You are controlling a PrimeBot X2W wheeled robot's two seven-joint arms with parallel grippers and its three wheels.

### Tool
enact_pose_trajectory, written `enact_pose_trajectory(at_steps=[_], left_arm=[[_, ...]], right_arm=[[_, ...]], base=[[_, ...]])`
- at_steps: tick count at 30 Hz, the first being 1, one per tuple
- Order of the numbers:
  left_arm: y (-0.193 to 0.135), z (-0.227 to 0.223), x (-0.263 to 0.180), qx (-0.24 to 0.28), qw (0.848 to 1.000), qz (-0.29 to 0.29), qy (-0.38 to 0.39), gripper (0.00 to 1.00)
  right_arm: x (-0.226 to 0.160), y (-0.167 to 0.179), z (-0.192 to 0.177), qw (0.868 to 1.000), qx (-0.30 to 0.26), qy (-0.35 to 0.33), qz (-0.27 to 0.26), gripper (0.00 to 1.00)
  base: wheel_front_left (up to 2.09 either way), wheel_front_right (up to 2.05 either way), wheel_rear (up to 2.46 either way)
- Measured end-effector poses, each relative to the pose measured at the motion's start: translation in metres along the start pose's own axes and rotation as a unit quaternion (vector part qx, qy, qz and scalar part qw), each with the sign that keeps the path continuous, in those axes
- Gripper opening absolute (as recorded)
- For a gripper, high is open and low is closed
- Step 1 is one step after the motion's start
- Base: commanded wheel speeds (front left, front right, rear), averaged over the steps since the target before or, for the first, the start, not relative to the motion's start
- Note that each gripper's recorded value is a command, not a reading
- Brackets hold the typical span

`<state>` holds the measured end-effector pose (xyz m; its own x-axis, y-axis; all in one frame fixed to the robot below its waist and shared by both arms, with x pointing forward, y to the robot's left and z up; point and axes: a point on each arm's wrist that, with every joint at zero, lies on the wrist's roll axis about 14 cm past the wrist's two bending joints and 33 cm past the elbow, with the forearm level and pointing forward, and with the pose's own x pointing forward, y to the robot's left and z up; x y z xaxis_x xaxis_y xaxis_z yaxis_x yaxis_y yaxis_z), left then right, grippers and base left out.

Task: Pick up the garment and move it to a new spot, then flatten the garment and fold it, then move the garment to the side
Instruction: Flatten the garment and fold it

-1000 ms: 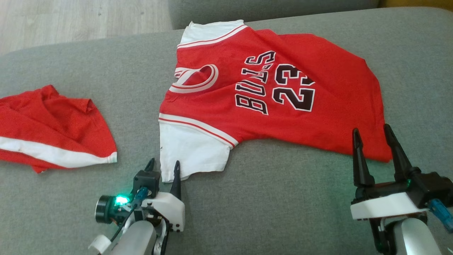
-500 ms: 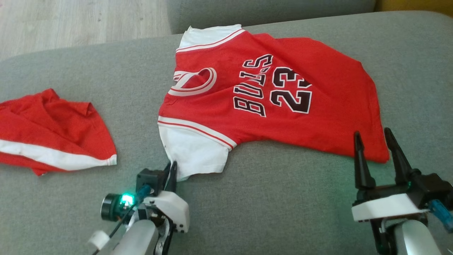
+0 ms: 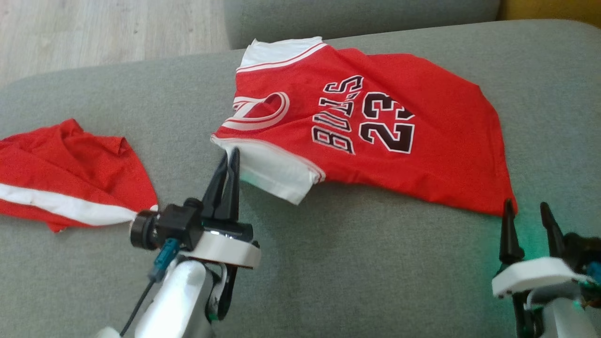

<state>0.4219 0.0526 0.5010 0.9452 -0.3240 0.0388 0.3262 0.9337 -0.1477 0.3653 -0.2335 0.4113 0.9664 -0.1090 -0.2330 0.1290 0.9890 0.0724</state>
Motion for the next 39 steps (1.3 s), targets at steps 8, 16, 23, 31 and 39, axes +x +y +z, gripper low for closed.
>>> enact_pose_trajectory(at_steps=[8,16,23,31,39], left_arm=[[0.004,0.022,0.001,0.002,0.999,0.001,-0.039,0.00],[0.006,0.018,-0.003,0.001,0.999,0.002,-0.035,0.00],[0.009,0.017,-0.002,0.000,0.999,0.004,-0.034,0.00],[0.014,0.028,0.001,-0.026,0.998,0.007,-0.049,0.00],[0.004,0.139,0.030,-0.068,0.979,-0.027,-0.193,0.00]], right_arm=[[0.018,-0.006,-0.023,0.998,0.012,0.057,-0.018,1.00],[0.026,0.007,-0.052,0.993,0.011,0.119,-0.004,1.00],[0.033,0.018,-0.049,0.993,0.010,0.115,0.011,0.00],[0.045,0.027,0.006,0.999,0.017,0.015,0.026,0.00],[0.046,0.050,0.140,0.981,-0.022,-0.182,0.071,0.00]], base=[[0.00,0.00,0.00],[0.00,0.00,0.00],[0.00,0.00,0.00],[0.00,0.00,0.00],[0.00,0.00,0.00]])
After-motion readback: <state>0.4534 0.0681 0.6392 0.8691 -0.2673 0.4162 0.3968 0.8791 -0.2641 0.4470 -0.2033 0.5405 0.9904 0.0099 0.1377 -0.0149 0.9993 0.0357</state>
